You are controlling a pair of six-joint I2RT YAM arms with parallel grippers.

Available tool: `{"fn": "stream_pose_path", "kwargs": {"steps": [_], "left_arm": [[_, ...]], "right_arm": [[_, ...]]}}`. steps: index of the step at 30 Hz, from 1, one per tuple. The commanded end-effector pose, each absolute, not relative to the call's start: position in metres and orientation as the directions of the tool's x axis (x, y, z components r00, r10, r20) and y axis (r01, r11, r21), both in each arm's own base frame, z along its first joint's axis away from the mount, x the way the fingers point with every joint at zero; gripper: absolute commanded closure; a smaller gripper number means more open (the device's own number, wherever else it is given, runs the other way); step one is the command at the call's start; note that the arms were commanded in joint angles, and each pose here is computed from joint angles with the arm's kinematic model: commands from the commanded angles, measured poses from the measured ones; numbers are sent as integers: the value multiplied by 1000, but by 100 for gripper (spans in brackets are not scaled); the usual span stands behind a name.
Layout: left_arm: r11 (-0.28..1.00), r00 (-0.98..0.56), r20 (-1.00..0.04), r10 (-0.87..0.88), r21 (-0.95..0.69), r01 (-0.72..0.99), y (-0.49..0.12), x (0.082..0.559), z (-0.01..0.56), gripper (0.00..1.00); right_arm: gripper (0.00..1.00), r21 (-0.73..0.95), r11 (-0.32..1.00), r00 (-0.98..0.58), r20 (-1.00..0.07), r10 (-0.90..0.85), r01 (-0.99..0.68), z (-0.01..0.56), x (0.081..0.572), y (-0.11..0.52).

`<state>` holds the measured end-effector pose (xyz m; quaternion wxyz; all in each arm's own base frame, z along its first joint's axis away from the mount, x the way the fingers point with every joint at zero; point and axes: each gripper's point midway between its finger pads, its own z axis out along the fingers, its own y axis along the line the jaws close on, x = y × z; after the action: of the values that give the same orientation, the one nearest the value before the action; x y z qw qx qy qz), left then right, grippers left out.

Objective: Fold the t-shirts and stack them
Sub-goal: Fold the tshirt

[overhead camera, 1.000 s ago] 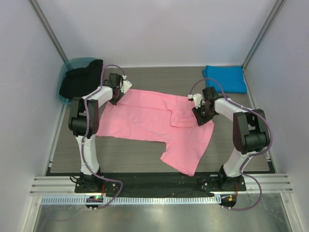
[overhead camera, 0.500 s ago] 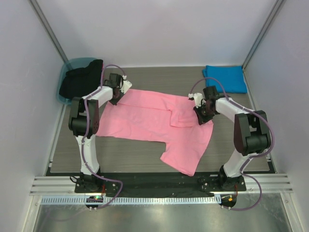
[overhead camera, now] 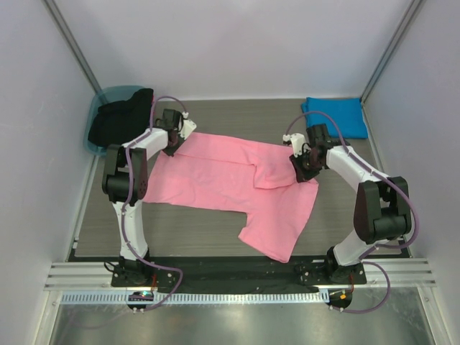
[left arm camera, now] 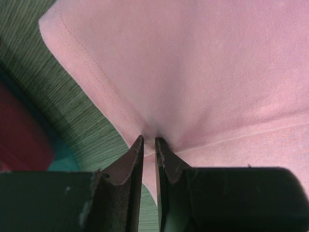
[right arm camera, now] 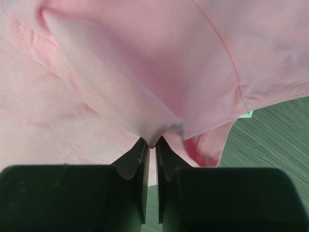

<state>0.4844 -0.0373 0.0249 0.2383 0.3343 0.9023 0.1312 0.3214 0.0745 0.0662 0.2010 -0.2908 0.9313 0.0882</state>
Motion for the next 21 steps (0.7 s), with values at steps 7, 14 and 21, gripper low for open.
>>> {"fn": "stream_pose_path", "kwargs": {"steps": [7, 14, 21], "left_arm": [[743, -660, -345, 668, 362, 563, -47, 478, 19, 83], [740, -661, -338, 670, 365, 564, -46, 476, 17, 83], [736, -657, -337, 675, 369, 567, -45, 478, 18, 83]], "right_arm": [[76, 75, 813, -754, -432, -496, -578, 70, 325, 81], [86, 84, 807, -754, -423, -502, -584, 65, 326, 82], [99, 155, 813, -787, -405, -466, -562, 74, 315, 89]]}}
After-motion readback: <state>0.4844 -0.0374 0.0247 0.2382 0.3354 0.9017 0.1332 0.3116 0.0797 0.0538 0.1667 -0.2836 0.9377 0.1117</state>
